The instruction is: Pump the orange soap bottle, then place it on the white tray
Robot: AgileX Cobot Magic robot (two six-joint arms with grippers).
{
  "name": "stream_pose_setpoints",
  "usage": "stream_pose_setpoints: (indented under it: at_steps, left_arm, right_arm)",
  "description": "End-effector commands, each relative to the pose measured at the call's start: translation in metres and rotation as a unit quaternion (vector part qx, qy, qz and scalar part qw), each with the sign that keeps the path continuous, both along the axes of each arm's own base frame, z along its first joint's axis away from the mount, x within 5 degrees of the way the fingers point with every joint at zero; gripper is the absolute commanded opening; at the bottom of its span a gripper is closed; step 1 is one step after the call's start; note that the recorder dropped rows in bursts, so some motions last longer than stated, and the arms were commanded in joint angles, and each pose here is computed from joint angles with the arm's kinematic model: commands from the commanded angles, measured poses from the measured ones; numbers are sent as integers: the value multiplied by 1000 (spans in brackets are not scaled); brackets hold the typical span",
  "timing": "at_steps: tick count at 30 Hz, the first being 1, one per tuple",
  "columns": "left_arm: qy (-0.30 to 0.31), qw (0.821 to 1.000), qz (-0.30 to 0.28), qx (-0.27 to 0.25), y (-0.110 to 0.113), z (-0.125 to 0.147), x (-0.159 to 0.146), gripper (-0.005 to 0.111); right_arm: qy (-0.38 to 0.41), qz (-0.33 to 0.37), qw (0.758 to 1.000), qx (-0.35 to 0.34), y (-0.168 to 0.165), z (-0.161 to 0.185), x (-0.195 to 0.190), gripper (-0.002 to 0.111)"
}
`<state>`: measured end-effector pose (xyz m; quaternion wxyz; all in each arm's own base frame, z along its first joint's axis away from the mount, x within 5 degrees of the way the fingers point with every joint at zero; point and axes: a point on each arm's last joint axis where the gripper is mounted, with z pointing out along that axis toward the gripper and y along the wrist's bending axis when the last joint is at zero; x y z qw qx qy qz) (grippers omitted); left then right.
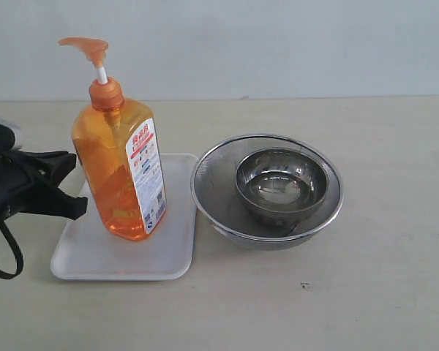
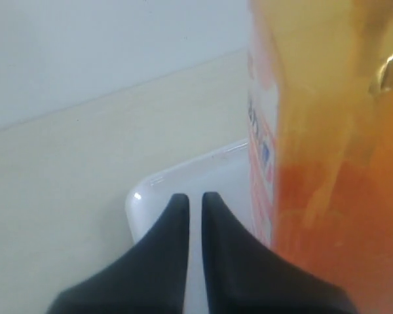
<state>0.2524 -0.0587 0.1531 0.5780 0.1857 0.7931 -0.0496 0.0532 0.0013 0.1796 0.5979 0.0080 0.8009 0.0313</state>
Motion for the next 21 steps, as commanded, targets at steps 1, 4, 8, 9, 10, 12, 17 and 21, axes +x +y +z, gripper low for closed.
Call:
stream_pose_setpoints:
  at_steps: [1, 4, 8, 9, 10, 12, 17, 21]
  left_arm:
    - [-2, 1000, -10, -16, -2, -3, 0, 5]
    - [2, 999, -39, -22, -7, -3, -2, 5]
    - [17, 998, -48, -22, -8, -5, -4, 5]
    - [22, 998, -46, -24, -8, -6, -4, 5]
    - [27, 998, -43, -29, -8, -6, -4, 5]
    - [31, 998, -42, -36, -8, -7, -4, 5]
    - [41, 995, -75, -43, -14, -7, -8, 5]
    - [45, 995, -80, -49, -15, -7, -8, 5]
  right_arm:
    - [-10, 0, 1000, -5, 0, 2, 0, 0]
    - [-10, 0, 1000, -5, 0, 2, 0, 0]
    - [-10, 0, 1000, -5, 0, 2, 0, 0]
    - [-10, 0, 1000, -5, 0, 2, 0, 0]
    - [-10, 0, 1000, -5, 0, 2, 0, 0]
    - [-10, 0, 1000, -5, 0, 2, 0, 0]
    - [-10, 0, 1000, -5, 0, 2, 0, 0]
    - [-10, 0, 1000, -5, 0, 2, 0, 0]
